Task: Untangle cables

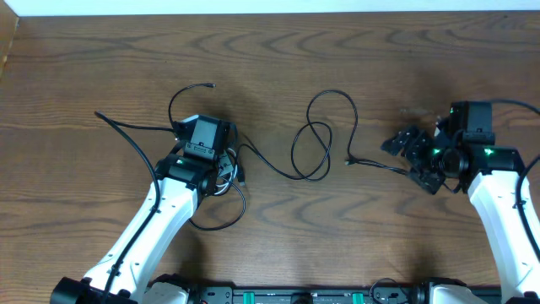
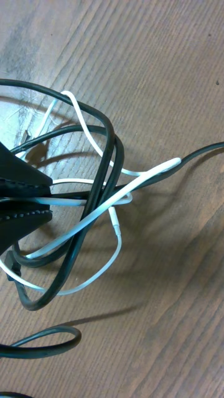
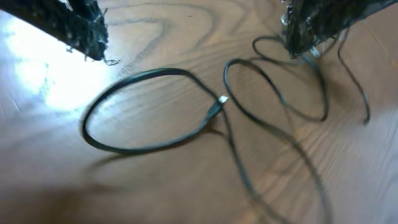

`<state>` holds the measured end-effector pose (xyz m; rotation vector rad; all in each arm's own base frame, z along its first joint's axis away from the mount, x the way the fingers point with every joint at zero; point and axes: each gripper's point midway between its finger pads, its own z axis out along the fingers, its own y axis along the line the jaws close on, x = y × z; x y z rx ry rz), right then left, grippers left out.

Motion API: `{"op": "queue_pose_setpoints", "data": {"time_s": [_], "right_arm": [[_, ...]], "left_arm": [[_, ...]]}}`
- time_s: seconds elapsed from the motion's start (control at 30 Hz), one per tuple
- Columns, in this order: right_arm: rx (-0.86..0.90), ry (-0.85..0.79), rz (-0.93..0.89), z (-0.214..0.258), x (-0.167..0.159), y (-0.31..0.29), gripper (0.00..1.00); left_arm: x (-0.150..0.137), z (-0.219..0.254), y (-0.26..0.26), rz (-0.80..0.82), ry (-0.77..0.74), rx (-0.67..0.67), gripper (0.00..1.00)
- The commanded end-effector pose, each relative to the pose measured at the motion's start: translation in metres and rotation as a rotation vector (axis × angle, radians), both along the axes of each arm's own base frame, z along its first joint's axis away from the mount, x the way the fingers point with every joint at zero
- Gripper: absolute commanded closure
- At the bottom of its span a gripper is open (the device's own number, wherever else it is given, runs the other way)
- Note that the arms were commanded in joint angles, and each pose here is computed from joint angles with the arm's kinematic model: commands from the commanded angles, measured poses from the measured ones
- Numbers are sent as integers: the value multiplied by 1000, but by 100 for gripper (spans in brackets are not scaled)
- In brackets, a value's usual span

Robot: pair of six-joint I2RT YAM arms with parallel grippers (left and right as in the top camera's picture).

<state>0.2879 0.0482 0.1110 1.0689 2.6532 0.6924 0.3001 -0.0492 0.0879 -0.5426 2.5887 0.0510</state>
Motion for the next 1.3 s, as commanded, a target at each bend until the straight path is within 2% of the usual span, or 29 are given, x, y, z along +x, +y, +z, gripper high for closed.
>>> {"op": "queue_pose_setpoints", "data": {"time_s": [0.0,0.1,0.13,0.17,0.23,0.33,0.37,0.47,0.63,0.87,0.97,1.13,1.27], "right_arm": [[25,104,-170,-19,-13,-5,18],[36,123,-199,-31,-18,-4,34],[36,117,-198,-36,-18,-4,44],[37,109,-197,-42,-18,-4,68],[35,92,-192,-44,-16,-4,76],[-5,-11,-86,-40,-3,-4,96],[-14,-35,-64,-39,1,-4,98],[-7,-84,-9,-34,7,1,98],[2,-251,271,-19,16,31,99],[-54,-399,579,-12,12,76,99],[-2,-510,712,3,10,107,99],[114,-612,700,30,20,130,99],[83,-600,599,30,34,117,99]], "left_arm": [[-3,-5,8,21,8,30,92],[-3,-5,8,21,8,30,92],[-3,-5,8,21,8,30,92],[-3,-5,8,21,8,30,92],[-3,-5,8,21,8,30,92],[-3,-5,8,21,8,30,92],[-3,-5,8,21,8,30,92],[-3,-5,8,20,8,30,92],[-3,-5,8,21,7,30,92],[-3,-5,8,21,8,30,92],[-3,-5,8,20,7,30,92],[-3,-5,8,20,8,30,92],[-3,-5,8,20,8,31,92]]}}
